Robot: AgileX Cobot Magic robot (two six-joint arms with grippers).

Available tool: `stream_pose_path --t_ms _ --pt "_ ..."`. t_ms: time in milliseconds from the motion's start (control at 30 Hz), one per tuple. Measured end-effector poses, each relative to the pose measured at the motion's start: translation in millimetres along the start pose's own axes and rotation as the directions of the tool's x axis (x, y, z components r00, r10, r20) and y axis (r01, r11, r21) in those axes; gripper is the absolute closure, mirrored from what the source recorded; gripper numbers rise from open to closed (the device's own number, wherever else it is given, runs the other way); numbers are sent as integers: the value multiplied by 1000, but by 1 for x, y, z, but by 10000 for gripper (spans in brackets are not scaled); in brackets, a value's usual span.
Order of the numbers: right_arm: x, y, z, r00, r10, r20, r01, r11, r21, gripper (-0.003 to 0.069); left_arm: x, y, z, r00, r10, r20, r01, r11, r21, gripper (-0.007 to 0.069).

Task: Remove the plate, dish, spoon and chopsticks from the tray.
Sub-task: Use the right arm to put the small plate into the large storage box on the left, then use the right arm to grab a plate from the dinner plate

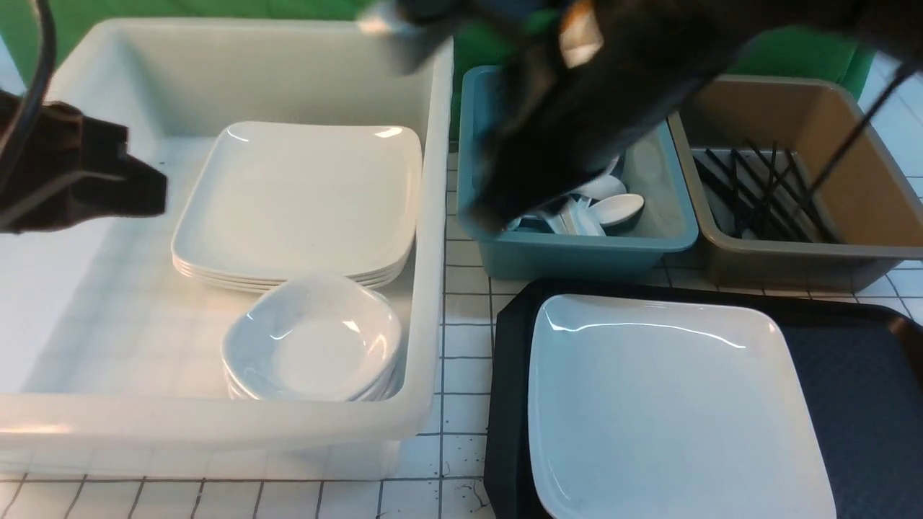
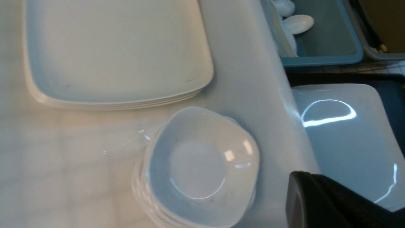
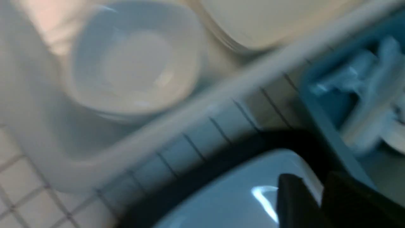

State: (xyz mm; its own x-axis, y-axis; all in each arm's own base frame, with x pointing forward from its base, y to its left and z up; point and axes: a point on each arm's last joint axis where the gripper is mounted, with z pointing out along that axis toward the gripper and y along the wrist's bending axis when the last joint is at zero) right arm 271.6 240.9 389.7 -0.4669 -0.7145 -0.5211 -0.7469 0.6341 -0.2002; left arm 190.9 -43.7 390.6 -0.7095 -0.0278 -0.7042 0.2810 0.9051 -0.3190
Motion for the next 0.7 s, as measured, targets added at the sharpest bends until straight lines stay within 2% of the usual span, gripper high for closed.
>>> stream_pose_path --t_ms 33,133,167,233,267,367,400,433,533,600,667,700 --pt "13 -24 -3 997 62 -35 -60 997 53 610 0 -8 3 1000 23 -6 -23 999 31 624" --pt "54 -74 -10 966 240 -93 -228 965 126 655 3 -32 16 996 87 -28 -83 989 120 624" --pt "56 -77 -12 963 253 -89 -241 962 131 655 3 -33 18 995 91 -30 -87 988 125 624" --pt "102 -111 -12 898 418 -139 -396 903 165 659 8 -55 35 984 167 -66 -151 969 193 624" --pt "114 -115 -10 877 455 -151 -432 887 165 659 10 -61 43 979 188 -81 -168 963 211 624" --pt "163 -138 5 761 621 -189 -599 784 164 635 19 -84 70 958 255 -131 -212 938 275 624" --pt "168 -141 6 746 638 -190 -616 770 168 631 20 -86 71 955 264 -135 -218 934 284 623" --pt "191 -147 17 685 701 -199 -687 712 145 584 25 -95 85 945 285 -157 -229 925 302 623" --pt "222 -153 38 609 770 -191 -772 631 80 438 33 -111 108 930 321 -177 -251 910 331 623" --pt "235 -158 54 581 795 -173 -803 595 39 332 38 -118 121 917 355 -182 -280 897 341 622" --pt "240 -161 64 567 806 -172 -815 579 26 288 39 -121 128 907 378 -186 -297 888 351 622" --pt "244 -165 77 559 811 -170 -821 571 21 236 39 -126 136 900 392 -193 -308 882 358 622"
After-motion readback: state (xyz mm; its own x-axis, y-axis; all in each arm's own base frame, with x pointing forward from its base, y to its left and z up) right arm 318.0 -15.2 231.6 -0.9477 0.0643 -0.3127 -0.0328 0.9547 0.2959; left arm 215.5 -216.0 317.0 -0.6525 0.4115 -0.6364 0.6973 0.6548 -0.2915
